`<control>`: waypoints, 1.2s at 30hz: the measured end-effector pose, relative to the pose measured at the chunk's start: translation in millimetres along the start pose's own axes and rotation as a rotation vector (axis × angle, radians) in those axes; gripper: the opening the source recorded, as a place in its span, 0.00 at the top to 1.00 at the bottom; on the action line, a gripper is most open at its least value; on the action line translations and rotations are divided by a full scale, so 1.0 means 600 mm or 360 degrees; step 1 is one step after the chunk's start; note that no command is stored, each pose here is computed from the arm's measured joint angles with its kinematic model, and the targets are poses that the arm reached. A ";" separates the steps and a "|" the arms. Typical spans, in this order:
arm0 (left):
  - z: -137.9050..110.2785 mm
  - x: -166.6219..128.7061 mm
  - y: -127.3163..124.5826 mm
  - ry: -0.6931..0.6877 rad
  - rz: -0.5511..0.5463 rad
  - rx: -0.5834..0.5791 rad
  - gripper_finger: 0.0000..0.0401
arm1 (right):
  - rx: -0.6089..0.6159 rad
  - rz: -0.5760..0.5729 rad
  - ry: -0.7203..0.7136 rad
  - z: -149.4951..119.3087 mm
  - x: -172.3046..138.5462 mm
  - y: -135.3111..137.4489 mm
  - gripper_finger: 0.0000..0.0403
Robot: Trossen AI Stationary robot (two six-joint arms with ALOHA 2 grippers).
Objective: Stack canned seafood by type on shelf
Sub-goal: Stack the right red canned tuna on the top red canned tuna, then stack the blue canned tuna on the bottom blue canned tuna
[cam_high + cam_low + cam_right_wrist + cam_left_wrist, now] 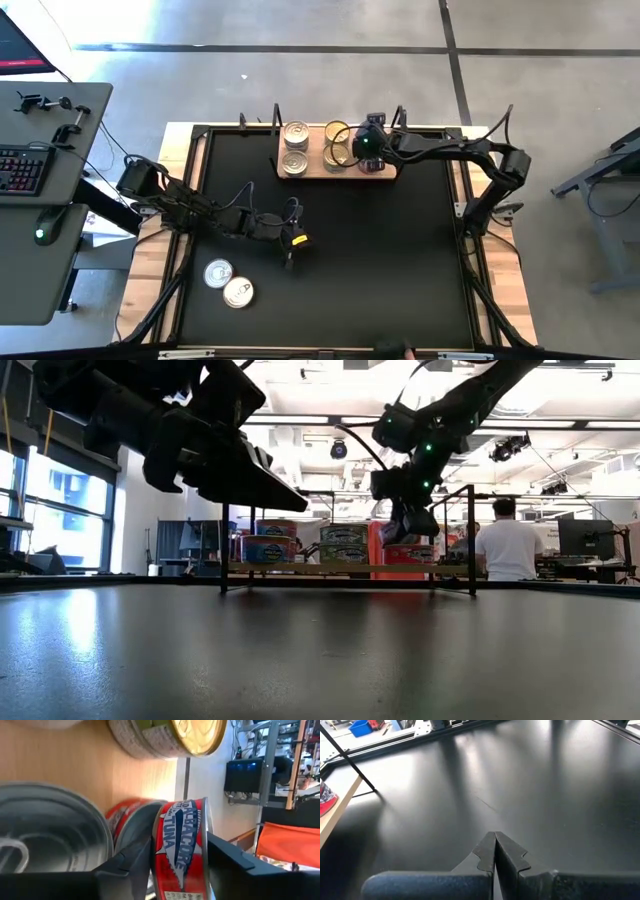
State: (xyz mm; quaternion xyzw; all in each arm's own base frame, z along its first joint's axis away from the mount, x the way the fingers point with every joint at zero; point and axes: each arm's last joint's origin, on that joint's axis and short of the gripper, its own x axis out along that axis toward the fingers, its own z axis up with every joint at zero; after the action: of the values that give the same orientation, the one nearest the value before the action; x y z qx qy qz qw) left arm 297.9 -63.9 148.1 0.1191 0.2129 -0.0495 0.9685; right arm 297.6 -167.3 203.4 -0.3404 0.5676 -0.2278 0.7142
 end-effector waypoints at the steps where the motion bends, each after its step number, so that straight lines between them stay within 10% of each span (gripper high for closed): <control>1: 0.000 0.000 0.000 0.0001 0.0000 0.0000 1.00 | -0.0009 -0.0010 0.0018 0.000 -0.002 0.001 0.59; 16: 0.000 0.000 0.000 0.0003 -0.0001 -0.0002 1.00 | -0.0105 -0.0075 -0.0032 0.010 -0.046 -0.001 0.51; 22: 0.000 0.000 0.000 0.0004 -0.0001 -0.0002 1.00 | 0.0460 -0.0155 -0.0215 0.021 -0.109 -0.012 0.51; 27: 0.000 0.000 0.000 0.0003 0.0000 -0.0002 1.00 | 0.0999 0.0375 -0.0613 0.048 -0.160 0.013 0.51; 30: -0.001 -0.003 -0.003 0.0033 0.0009 0.0010 1.00 | 0.1037 0.0752 -0.0787 0.074 -0.185 0.053 0.51; 36: 0.026 -0.054 -0.012 0.0183 0.0143 0.0075 1.00 | 0.0915 0.0938 -0.0970 0.100 -0.217 0.182 0.51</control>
State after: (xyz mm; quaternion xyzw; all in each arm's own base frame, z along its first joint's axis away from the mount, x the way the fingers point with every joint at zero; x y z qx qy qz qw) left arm 273.7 -73.3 173.8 0.1540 0.2612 -0.0043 0.9529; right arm 316.2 11.8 215.1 -0.0066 0.3198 -0.0540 0.9459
